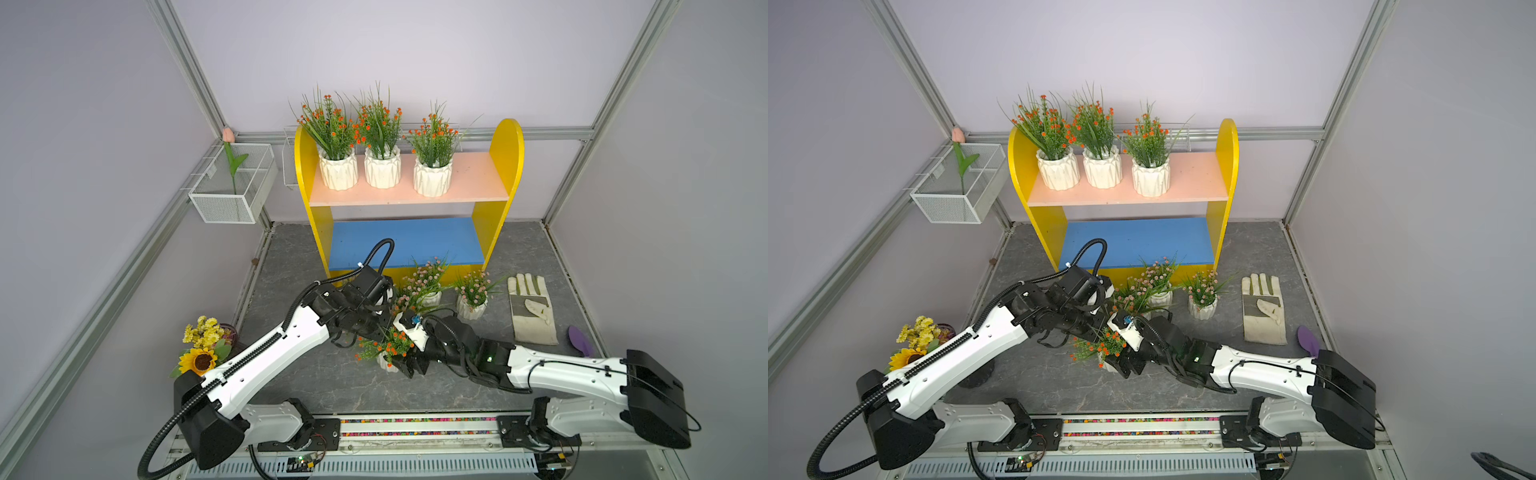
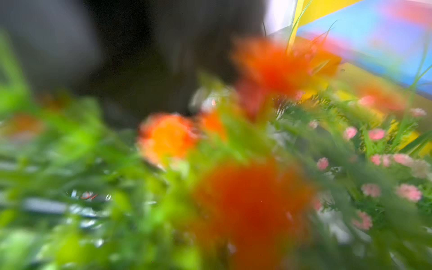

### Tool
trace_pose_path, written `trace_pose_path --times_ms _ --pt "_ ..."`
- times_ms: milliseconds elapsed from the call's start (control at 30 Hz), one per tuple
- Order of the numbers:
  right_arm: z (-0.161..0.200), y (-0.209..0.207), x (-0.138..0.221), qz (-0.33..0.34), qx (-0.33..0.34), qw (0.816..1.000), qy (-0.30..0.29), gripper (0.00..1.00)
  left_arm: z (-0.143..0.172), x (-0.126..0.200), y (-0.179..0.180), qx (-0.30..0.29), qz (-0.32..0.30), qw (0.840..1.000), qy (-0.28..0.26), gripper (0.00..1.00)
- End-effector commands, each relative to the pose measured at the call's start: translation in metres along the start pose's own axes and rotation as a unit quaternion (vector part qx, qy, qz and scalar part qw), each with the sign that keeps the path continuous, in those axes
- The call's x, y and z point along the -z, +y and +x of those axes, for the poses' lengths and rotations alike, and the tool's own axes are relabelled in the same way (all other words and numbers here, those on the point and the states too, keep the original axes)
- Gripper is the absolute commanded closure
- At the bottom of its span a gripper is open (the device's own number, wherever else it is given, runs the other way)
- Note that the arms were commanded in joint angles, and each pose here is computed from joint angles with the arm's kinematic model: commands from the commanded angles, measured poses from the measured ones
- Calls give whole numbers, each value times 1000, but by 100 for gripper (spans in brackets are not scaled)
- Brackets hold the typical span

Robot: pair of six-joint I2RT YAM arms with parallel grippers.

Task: Place the baby's breath potted plants on the rack by color
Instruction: Pick up the baby's breath potted plant from the center of the board.

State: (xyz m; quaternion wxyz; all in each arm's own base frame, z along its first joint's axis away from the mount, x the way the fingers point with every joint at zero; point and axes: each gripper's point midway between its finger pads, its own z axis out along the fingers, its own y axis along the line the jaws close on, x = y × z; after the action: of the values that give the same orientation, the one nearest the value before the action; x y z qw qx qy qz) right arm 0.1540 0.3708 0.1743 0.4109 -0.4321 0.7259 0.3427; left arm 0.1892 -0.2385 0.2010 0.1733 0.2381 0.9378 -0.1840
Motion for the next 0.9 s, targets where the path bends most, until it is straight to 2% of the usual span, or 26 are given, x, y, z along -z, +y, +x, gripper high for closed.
trace_pose_path --times_ms 0,200,433,633,867 --pt "-4 5 8 -10 5 1000 -14 47 -20 11 -8 4 17 998 -54 77" --pt "1 -1 8 -3 -2 1000 -10 48 -19 13 0 8 -4 998 -56 72" --pt "2 -8 16 14 -9 1000 -5 49 -21 28 32 32 -67 994 -82 71" --pt "-18 -21 45 56 -7 998 -5 48 -22 40 55 52 -103 987 -112 70" --pt "-56 -44 93 128 -5 992 -15 47 -25 46 62 63 -105 981 -149 70"
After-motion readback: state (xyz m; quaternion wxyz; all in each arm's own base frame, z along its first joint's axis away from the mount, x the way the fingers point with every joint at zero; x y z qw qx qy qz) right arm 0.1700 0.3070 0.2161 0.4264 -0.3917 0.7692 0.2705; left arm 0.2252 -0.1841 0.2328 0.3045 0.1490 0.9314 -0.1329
